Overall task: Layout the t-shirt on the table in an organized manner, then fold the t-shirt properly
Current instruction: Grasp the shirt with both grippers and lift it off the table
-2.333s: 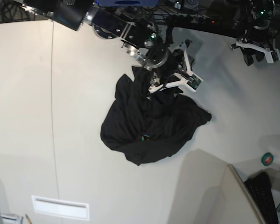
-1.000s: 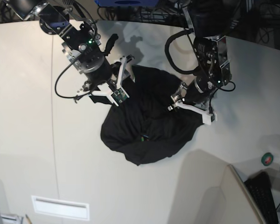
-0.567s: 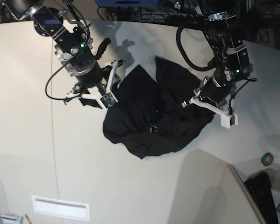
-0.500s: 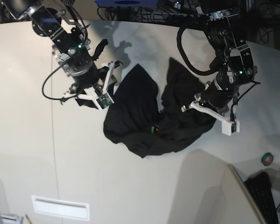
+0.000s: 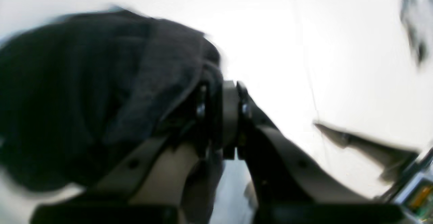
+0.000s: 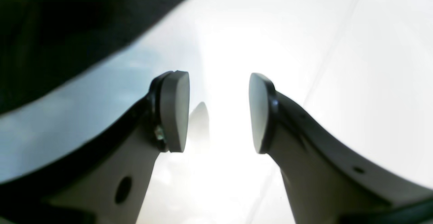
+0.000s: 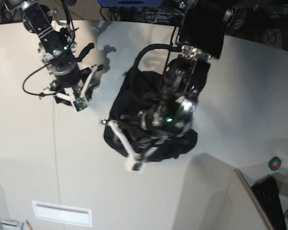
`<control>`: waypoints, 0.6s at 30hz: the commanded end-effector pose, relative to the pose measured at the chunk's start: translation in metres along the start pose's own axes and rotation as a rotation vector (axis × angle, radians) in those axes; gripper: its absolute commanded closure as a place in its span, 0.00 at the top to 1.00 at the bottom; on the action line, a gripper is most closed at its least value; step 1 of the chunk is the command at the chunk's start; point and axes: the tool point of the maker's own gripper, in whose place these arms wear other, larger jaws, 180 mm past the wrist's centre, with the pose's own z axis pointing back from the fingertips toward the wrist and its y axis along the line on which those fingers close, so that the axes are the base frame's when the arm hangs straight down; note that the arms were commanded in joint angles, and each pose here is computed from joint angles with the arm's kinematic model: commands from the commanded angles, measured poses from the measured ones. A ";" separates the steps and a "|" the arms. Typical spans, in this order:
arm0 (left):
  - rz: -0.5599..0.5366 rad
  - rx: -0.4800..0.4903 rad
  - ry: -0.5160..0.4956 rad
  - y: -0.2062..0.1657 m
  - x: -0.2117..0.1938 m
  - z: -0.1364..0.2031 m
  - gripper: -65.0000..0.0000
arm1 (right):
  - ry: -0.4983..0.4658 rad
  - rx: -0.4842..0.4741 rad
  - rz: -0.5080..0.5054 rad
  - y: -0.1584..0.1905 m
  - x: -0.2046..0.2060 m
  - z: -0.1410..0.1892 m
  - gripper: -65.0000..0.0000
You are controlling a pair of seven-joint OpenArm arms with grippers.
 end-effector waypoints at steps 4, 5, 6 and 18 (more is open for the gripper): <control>-0.181 -0.052 0.085 -0.044 -0.014 -0.057 0.00 | -0.015 -0.082 -0.035 -0.032 -0.001 0.003 0.42; -0.213 -0.056 0.104 -0.050 -0.022 -0.068 0.00 | -0.007 -0.096 -0.043 -0.037 -0.004 0.004 0.42; -0.235 -0.057 0.111 -0.054 -0.027 -0.076 0.00 | 0.000 -0.108 -0.052 -0.042 -0.008 0.005 0.42; 0.020 -0.002 -0.191 0.003 0.010 -0.015 0.82 | 0.016 0.144 -0.504 -0.018 -0.019 0.009 0.49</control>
